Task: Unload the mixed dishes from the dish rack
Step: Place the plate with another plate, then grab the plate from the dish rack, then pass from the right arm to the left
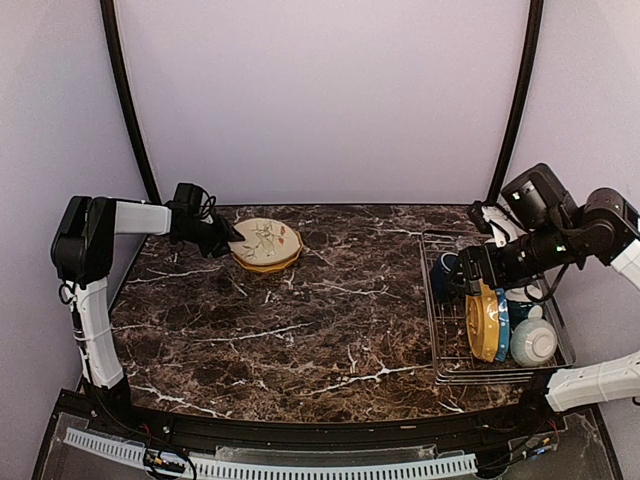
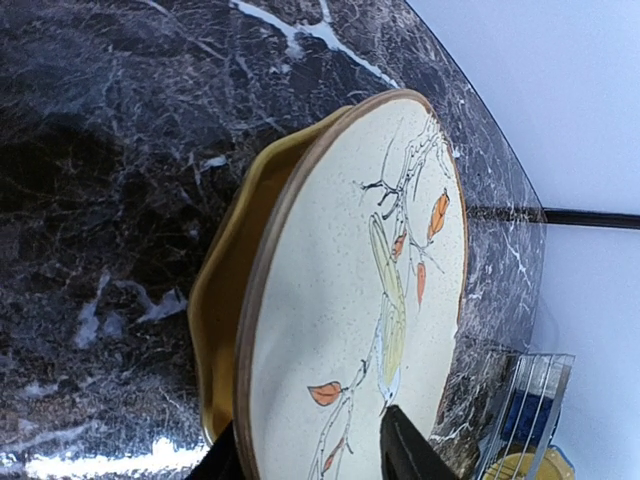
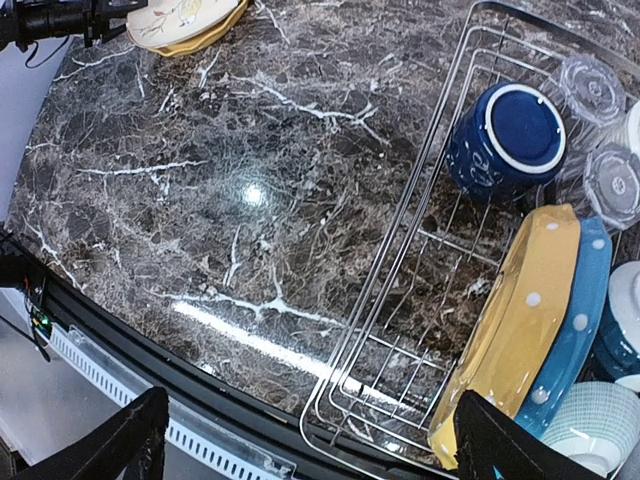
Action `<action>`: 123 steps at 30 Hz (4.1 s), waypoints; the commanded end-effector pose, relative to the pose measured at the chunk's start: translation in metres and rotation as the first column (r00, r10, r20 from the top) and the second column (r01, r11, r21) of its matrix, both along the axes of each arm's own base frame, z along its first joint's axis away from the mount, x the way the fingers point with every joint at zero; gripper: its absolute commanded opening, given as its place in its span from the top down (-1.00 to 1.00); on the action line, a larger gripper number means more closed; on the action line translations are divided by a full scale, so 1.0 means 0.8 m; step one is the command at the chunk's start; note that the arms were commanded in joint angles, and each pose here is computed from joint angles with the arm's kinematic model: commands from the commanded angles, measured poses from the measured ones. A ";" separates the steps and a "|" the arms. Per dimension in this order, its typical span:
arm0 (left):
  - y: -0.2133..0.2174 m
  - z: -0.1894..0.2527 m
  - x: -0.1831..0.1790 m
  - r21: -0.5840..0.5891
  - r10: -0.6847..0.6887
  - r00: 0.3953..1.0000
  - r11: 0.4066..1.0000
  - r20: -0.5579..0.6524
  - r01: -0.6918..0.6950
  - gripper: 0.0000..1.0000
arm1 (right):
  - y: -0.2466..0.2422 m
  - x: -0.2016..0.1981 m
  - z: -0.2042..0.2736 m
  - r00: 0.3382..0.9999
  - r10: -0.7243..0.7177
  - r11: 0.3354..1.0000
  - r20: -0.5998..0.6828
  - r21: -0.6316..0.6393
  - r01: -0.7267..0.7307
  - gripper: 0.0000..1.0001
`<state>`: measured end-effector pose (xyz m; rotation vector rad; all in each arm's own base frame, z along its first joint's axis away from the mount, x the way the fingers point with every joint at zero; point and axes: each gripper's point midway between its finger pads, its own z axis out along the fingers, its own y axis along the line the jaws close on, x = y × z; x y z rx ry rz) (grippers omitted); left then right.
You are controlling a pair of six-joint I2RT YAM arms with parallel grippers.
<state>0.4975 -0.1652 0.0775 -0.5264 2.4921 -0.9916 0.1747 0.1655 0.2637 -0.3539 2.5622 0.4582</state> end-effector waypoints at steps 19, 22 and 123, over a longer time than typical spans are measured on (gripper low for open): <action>0.012 0.057 -0.061 0.311 -0.110 0.991 0.947 0.072 0.082 -0.70 | -0.073 0.013 -0.041 0.943 -0.331 0.932 -0.028 -0.168 0.322 -0.26; 0.007 0.079 -0.075 0.315 -0.126 0.986 0.945 0.108 0.086 -0.75 | -0.066 0.022 -0.051 0.948 -0.315 0.943 -0.049 -0.126 0.307 -0.14; -0.185 0.168 -0.221 -0.266 -0.286 0.956 0.918 0.071 0.295 -0.93 | 0.258 0.141 -0.024 0.695 0.565 0.822 0.444 -0.373 -0.430 1.00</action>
